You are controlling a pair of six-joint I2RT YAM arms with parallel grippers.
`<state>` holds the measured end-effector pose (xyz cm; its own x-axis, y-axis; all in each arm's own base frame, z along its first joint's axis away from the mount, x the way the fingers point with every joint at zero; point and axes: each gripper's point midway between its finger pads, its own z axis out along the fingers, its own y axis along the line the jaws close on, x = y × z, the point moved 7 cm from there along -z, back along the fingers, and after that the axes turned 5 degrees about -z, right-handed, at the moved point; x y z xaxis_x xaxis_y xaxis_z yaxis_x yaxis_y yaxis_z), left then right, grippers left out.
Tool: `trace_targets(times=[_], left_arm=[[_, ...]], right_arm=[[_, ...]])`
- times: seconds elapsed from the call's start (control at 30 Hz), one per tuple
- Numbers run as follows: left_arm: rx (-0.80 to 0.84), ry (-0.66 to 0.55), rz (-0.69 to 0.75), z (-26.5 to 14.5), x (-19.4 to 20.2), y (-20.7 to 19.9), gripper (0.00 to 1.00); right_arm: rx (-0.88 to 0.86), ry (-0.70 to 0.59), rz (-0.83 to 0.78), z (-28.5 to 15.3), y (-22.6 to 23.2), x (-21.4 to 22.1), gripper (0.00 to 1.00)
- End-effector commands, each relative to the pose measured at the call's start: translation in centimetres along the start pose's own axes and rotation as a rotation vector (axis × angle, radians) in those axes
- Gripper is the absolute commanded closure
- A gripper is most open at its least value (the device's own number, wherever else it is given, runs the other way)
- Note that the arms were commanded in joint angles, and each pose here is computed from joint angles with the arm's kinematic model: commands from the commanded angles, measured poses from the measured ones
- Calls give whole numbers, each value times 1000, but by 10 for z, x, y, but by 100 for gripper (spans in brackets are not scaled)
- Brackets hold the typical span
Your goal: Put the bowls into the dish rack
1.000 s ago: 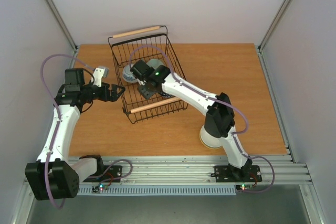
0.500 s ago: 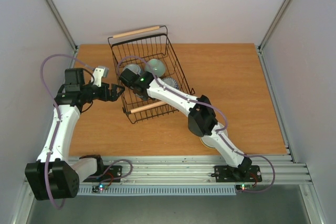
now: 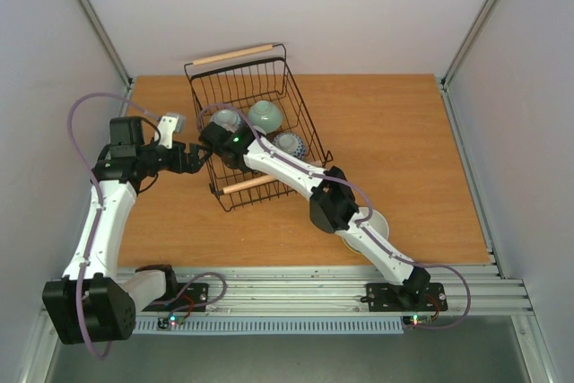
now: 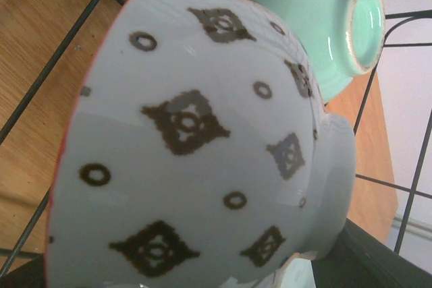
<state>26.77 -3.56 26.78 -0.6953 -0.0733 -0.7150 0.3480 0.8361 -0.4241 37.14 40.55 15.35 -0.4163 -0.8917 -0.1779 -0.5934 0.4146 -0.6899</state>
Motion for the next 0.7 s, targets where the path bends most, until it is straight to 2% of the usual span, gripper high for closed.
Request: trace_targets(times=[0.0,0.17,0.27,0.4,0.5,0.67], left_arm=[[-10,-70,46,-10,-14,-5,3],[-13,-72,47,-10,-14,-5,4],[-10,-72,47,-10,-14,-6,5],[-11,-71,47,-11,-14,-6,5],[-13,-73,50,-11,-15,-6,5],[-14,-73,53,-12,-14,-5,6]], right_arm=[[65,-7,-30,-1,-5,-6,91],[60,5,-48,6,2,-6,72],[30,3,-36,4,4,-5,49],[-27,-22,-7,-3,4,-6,28],[-107,-57,19,-12,5,-9,2],[-206,-114,60,-25,4,-13,1]])
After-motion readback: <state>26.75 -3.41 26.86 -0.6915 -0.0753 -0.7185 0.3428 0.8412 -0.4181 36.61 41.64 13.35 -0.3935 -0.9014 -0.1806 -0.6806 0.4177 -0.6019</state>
